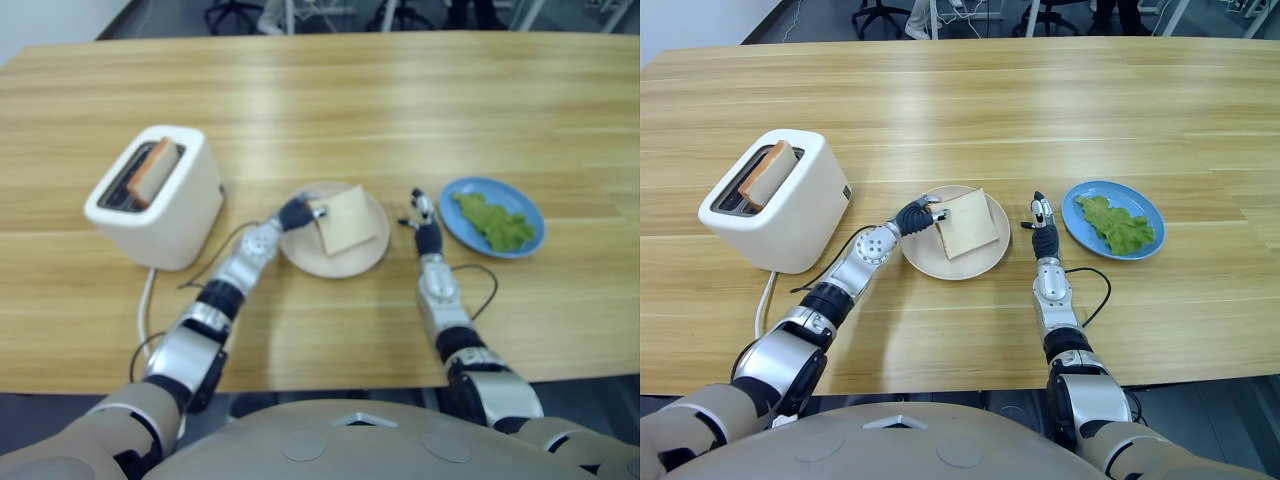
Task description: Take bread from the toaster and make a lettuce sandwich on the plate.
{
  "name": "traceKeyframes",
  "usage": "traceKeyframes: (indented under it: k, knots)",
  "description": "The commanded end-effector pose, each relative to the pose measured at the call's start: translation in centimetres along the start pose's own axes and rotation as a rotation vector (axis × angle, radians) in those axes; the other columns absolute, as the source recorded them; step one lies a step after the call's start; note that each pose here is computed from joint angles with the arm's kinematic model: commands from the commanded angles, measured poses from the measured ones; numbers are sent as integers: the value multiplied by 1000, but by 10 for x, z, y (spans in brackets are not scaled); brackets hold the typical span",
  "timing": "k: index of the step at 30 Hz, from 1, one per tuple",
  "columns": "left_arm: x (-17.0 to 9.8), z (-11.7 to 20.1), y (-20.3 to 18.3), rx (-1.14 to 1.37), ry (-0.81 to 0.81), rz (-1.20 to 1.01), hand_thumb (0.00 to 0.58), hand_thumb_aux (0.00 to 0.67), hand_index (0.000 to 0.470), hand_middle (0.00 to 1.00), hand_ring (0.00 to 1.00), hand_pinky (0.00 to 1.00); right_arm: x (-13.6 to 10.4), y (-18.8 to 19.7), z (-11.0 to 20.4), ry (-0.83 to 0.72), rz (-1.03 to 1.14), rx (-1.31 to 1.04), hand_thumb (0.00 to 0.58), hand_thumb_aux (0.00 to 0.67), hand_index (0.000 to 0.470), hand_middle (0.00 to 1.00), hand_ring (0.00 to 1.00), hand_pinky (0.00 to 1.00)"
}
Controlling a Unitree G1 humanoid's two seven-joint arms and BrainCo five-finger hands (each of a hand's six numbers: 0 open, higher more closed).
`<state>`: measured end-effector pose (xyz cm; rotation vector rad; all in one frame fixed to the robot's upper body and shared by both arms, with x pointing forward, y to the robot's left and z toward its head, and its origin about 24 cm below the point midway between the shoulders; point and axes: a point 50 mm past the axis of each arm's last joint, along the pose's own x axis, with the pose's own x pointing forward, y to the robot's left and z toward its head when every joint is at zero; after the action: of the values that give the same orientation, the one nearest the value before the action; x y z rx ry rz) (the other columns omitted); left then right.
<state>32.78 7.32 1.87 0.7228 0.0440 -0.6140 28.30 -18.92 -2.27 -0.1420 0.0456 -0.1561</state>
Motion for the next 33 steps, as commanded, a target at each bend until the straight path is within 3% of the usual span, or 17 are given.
traceKeyframes:
  k: [1, 3, 4, 5, 10, 16, 21, 26, 29, 33]
  knots:
    - [-2, -11, -4, 176, 60, -49, 580, 670, 460, 1000, 1000, 1000, -3, 2, -8, 49, 13, -3, 0, 0, 0, 0, 0, 0]
    - [-3, -13, 2, 273, 81, -11, 580, 670, 460, 1000, 1000, 1000, -3, 2, -7, 49, 16, -4, 0, 0, 0, 0, 0, 0]
    - [-3, -14, 7, 329, 95, 17, 408, 305, 209, 671, 671, 671, -3, 3, -7, 49, 18, -3, 0, 0, 0, 0, 0, 0]
    - [-4, -15, 14, 384, 107, 60, 0, 0, 0, 0, 0, 0, -3, 3, -7, 48, 20, -3, 0, 0, 0, 0, 0, 0]
    - [-17, 6, 49, 608, 70, 329, 0, 0, 0, 0, 0, 0, -3, 4, -7, 47, 29, -4, 0, 0, 0, 0, 0, 0]
    - [-59, 61, 81, 639, -134, 672, 0, 0, 0, 0, 0, 0, -3, 6, -6, 43, 45, -13, 0, 0, 0, 0, 0, 0]
    - [-91, 85, 81, 588, -246, 756, 0, 0, 0, 0, 0, 0, -2, 9, 0, 3, 75, -49, 0, 0, 0, 0, 0, 0]
    - [-86, 58, 64, 233, -223, 637, 0, 0, 0, 0, 0, 0, 3, -2, 38, -226, 85, -218, 0, 0, 0, 0, 0, 0]
    - [-77, 26, 44, -46, -169, 558, 0, 0, 0, 0, 0, 0, 8, -32, 85, -420, 26, -460, 0, 0, 0, 0, 0, 0]
    - [-77, 1, 26, -328, -163, 558, 0, 0, 0, 0, 0, 0, 11, -75, 128, -523, -89, -830, 0, 0, 0, 0, 0, 0]
